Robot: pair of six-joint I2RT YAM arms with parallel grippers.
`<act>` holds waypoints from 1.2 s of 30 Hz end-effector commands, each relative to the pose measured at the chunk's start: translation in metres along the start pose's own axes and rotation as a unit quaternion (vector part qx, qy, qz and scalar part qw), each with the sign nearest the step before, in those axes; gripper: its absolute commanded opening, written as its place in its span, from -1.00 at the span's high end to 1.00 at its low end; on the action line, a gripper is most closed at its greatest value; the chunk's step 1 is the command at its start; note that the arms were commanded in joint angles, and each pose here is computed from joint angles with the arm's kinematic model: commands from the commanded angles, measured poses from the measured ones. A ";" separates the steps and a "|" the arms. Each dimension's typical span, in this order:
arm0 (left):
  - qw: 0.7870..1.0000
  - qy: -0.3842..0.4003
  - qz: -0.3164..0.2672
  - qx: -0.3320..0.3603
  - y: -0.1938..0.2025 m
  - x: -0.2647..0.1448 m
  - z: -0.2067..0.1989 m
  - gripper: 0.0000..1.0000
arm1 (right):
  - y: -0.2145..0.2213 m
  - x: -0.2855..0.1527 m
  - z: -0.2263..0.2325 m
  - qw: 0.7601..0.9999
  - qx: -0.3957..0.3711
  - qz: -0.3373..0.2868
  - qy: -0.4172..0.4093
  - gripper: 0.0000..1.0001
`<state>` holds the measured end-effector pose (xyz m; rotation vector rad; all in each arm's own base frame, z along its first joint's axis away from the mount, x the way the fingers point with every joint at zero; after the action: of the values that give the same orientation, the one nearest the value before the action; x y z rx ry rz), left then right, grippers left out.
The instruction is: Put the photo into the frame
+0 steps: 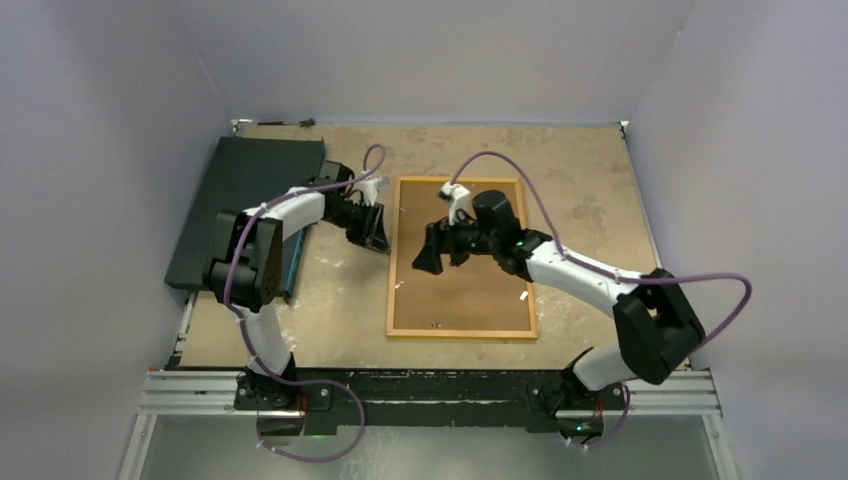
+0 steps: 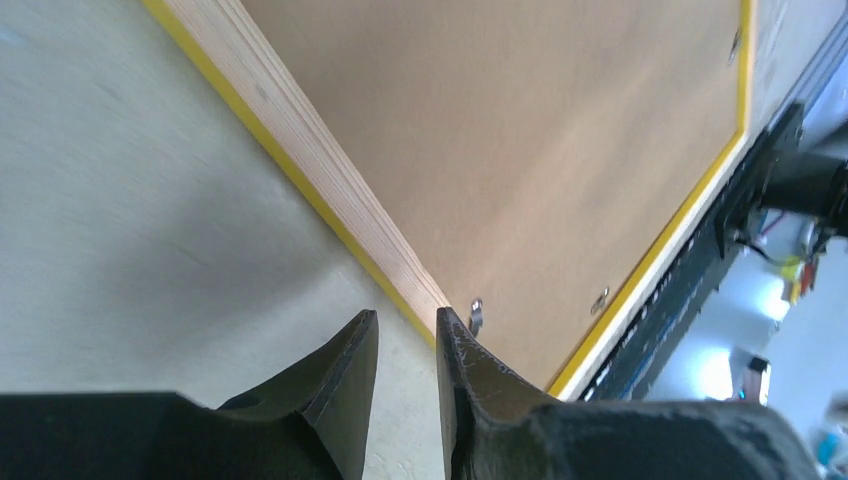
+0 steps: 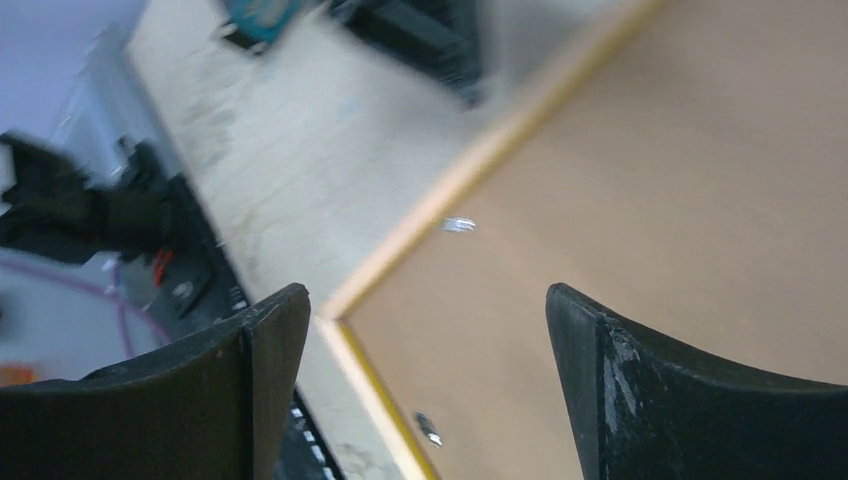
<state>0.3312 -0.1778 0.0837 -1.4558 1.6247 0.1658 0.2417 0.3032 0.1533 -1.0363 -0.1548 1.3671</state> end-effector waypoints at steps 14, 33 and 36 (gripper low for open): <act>1.000 0.027 0.004 0.008 -0.002 0.038 0.000 0.54 | 0.038 -0.148 -0.189 0.819 0.276 -0.130 0.487 -0.98; 0.998 -0.033 -0.031 0.033 -0.062 0.069 0.047 0.80 | 0.099 -0.108 -0.109 0.897 0.324 -0.009 0.301 -0.98; 0.998 -0.023 -0.047 0.039 -0.091 0.077 0.051 0.81 | 0.094 -0.096 -0.090 0.922 0.287 0.018 0.258 -0.98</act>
<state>0.4035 -0.2164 0.0546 -1.4672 1.5922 0.1133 0.2166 0.1213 0.0591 -0.8997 0.7862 0.8217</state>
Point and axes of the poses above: each gripper's point midway between its finger pads, its own x axis out along the fingers, its own z axis along the line the jaws close on, y = z × x, the point moved 3 cm from there along -x, back along the fingers, and after that the axes turned 5 degrees about x, right-handed, at the moved point
